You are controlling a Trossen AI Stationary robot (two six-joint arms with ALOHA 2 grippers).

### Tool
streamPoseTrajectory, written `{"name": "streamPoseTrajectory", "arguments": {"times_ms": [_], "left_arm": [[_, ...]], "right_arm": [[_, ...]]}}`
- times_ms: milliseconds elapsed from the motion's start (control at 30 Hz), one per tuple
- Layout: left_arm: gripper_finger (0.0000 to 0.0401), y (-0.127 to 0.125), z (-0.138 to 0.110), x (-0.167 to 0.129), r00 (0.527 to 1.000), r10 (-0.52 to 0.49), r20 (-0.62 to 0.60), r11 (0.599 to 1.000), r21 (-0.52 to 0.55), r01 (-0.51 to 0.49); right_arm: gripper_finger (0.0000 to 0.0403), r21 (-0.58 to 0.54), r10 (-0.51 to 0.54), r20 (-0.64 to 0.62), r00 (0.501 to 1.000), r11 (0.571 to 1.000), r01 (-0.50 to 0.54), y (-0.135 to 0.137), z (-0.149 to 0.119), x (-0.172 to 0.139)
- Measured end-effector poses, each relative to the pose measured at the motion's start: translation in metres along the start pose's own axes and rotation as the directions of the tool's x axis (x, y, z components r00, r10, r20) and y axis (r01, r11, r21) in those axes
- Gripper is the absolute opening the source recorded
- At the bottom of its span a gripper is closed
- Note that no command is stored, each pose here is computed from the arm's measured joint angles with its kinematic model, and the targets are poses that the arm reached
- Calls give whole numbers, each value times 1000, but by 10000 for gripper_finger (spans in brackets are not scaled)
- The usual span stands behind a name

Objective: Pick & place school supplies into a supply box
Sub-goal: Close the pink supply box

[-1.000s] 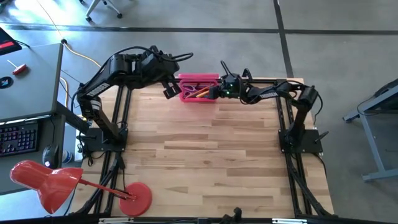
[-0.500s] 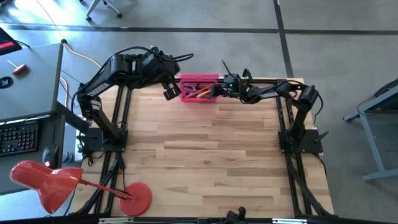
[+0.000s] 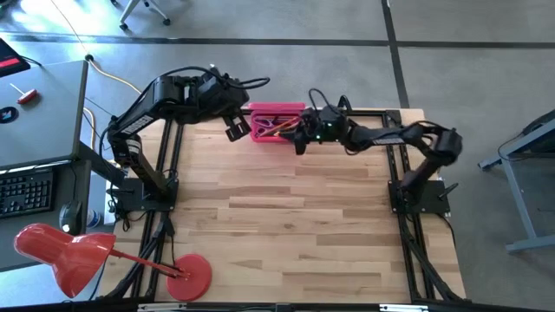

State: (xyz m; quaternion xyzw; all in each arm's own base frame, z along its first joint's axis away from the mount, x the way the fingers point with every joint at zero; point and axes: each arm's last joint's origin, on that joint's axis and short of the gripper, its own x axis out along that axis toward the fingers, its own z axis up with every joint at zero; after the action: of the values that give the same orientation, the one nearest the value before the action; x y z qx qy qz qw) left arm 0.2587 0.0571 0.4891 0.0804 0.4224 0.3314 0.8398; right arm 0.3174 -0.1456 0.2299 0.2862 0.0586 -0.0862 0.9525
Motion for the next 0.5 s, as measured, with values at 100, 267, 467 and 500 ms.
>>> {"name": "streamPoseTrajectory", "arguments": {"times_ms": [100,267,467,500], "left_arm": [[83,0,-2,0,1000,2,-20,1000,-14,-2],[83,0,-2,0,1000,-4,-17,1000,-21,3],[83,0,1,0,1000,-5,7,999,-36,5],[83,0,1,0,1000,-5,11,999,-37,5]], "right_arm": [[71,-221,-100,172,980,966,137,23,20,-15],[51,-267,-376,430,820,815,514,22,53,-44],[5,-180,-348,336,875,889,422,-8,93,-38],[3,-183,-349,297,888,893,412,-12,98,-32]]}}
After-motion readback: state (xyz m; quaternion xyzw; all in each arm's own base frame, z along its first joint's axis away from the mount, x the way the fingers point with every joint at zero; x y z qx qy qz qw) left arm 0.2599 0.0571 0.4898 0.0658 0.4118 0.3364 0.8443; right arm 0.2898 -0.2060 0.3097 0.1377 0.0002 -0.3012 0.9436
